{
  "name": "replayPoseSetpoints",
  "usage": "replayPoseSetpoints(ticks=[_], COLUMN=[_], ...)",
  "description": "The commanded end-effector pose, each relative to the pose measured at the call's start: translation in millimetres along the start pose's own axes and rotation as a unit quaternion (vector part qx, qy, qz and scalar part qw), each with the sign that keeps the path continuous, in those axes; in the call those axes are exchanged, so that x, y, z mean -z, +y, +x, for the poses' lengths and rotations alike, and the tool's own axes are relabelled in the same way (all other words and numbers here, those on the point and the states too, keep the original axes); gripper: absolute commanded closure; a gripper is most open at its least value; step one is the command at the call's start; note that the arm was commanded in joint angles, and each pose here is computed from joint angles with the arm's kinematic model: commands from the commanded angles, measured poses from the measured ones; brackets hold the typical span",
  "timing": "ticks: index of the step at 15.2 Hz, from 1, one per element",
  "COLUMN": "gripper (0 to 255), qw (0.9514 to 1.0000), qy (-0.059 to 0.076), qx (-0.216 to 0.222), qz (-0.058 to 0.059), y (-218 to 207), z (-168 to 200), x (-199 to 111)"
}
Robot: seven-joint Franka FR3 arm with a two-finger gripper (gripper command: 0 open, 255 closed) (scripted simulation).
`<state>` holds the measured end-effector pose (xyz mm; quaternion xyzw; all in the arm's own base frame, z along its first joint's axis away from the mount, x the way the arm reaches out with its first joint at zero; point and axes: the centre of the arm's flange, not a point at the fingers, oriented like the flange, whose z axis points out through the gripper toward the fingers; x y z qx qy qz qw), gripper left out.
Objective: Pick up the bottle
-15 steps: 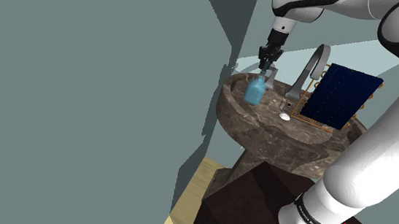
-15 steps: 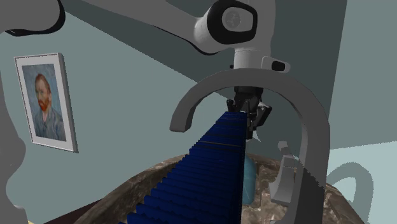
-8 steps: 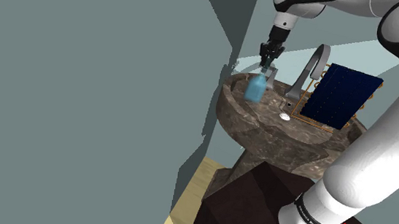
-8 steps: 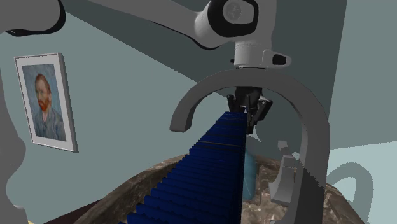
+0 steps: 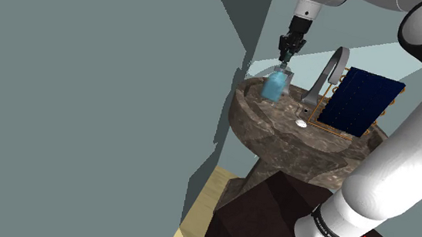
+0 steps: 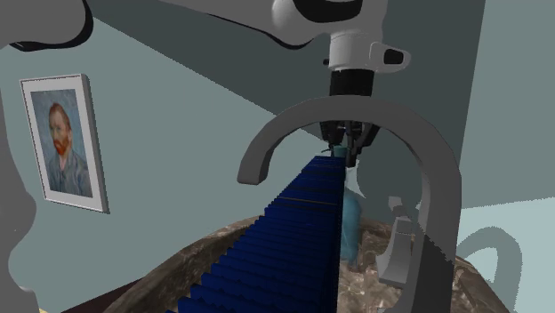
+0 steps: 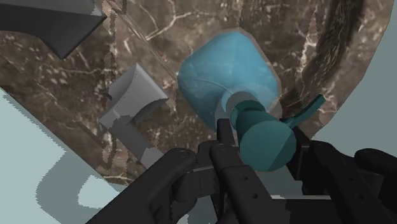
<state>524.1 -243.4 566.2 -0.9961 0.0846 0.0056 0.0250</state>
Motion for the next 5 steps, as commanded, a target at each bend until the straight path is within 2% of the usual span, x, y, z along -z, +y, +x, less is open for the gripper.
replayPoseSetpoints(ticks=[1,5], gripper=[255,255], qw=[1.0,1.0], qy=[0.0,0.0], qx=[0.0,0.0], qz=[0.0,0.0], y=[-2.2,-2.7], z=[-0.5,-0.7], x=[11.5,22.9])
